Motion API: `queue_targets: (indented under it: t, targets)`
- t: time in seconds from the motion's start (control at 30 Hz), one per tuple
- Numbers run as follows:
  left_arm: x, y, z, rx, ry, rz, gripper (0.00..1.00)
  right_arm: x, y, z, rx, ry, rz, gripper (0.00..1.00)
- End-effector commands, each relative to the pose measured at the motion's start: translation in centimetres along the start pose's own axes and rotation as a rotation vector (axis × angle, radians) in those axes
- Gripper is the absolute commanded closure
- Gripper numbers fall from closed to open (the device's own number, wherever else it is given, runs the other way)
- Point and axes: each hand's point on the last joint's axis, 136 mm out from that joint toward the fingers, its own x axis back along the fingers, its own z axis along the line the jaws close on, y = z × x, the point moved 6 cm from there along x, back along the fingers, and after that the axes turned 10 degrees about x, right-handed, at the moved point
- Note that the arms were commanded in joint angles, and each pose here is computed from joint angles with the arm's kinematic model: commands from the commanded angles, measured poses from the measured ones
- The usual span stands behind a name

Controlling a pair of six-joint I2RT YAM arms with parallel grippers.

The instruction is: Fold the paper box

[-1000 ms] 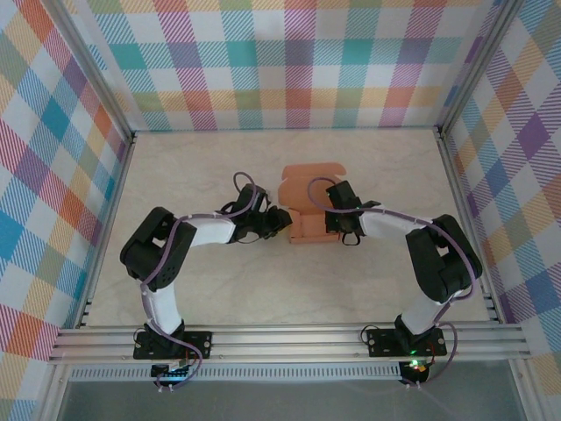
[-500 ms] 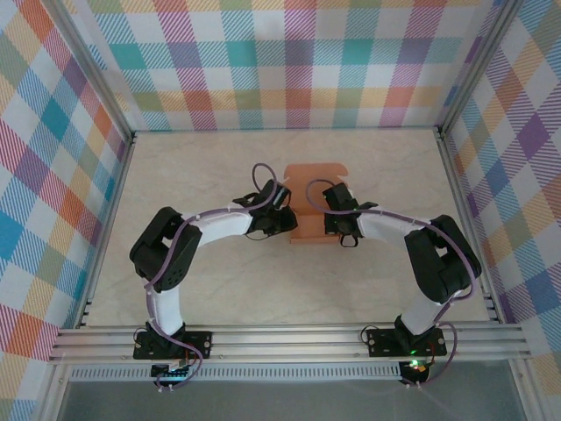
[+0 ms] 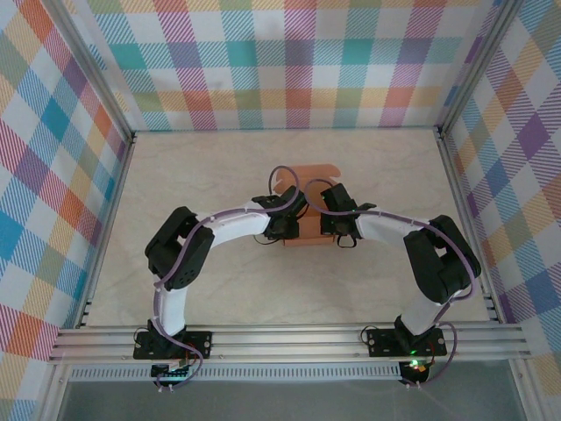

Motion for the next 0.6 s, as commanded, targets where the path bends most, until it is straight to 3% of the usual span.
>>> queue_targets:
  t: [0.0,0.2,0.33,0.57]
  targets:
    - [-0.27,-0.68,-0.06,-0.025,0.035,0.025,0.78,-0.23,-0.12,0.63,-0.024,0.036,-0.008,0.94]
    - [0.01,-0.48,-0.16,-0.028,0.038,0.018,0.87,-0.35,-0.28,0.69,-0.021,0.042,-0.003,0.94]
    - [0.00,-0.41,-0.14,-0.031,0.056,0.017,0.99,-0.51,-0.45,0.77,-0.022,0.046,0.004,0.94]
    - [0.05,-0.23,-0.14,-0.034,0.066,0.002,0.98,-0.55,-0.62,0.99,0.003,0.027,0.007,0.94]
